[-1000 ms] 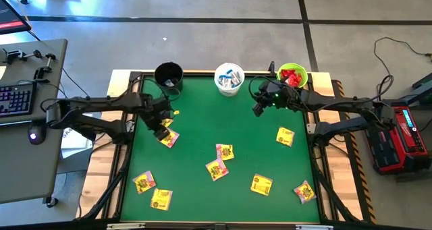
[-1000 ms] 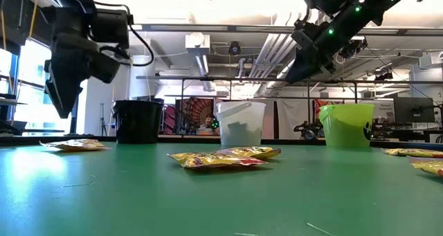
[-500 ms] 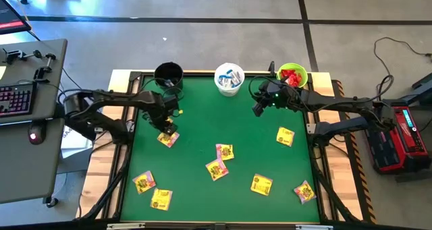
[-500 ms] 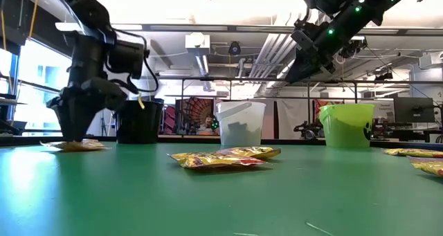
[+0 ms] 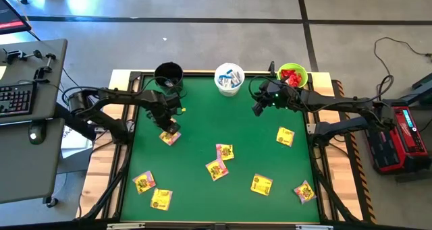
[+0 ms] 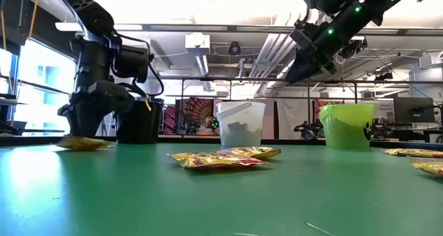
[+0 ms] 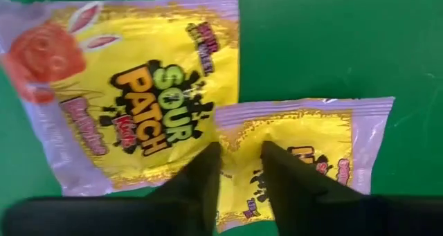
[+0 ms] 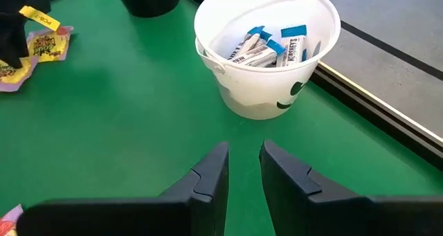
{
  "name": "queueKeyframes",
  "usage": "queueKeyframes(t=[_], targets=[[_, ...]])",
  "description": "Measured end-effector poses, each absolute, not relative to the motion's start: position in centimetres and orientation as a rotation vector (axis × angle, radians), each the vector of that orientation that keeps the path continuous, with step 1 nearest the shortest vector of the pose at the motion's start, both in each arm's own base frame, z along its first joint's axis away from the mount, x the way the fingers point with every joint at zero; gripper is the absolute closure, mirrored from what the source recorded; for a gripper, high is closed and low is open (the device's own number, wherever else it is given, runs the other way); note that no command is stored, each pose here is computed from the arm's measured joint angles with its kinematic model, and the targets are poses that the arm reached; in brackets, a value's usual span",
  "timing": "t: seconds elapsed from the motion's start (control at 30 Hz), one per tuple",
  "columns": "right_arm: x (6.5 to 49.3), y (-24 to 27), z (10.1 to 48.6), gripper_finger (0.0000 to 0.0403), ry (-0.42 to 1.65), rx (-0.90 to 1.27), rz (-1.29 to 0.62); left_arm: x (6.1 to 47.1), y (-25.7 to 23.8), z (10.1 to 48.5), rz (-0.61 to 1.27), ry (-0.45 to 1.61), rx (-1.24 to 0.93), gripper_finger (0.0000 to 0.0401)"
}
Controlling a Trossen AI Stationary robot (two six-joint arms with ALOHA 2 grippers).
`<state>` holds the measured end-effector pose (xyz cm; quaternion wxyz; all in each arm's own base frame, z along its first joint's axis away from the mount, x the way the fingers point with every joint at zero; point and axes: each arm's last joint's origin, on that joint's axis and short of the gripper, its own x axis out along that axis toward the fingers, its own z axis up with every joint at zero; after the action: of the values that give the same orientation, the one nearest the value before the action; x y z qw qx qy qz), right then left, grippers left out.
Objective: Sort candy by brand, put in halloween buckets
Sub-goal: Put the yellow candy into the black bucket
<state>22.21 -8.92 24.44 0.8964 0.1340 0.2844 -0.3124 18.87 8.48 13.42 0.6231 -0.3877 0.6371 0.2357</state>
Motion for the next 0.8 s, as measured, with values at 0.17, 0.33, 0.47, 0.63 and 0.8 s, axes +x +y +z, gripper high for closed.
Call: queueKeyframes(t=[0.17,0.33,0.47,0.63,0.8], targets=[[22.2,-8.9,24.4,0.0329,0.589,0.277,-0.65,18.8,8.5,13.9,0.501,1.44,-0.816,0.0388],[22.2,-8.9,24.4,0.0329,0.59,0.274,-0.649,18.5,8.4,14.7,0.511,1.402,-0.794,0.0393],[22.2,-8.9,24.4,0.0329,0.589,0.27,-0.659,18.1,8.2,15.6,0.499,1.368,-0.807,0.04],[22.2,-9.0,24.5,0.0329,0.587,0.267,-0.674,18.1,8.0,17.8,0.462,1.249,-0.844,0.04],[22.1,-9.1,24.5,0.0329,0.585,0.258,-0.7,19.2,9.2,21.6,0.443,1.027,-0.821,0.0401]])
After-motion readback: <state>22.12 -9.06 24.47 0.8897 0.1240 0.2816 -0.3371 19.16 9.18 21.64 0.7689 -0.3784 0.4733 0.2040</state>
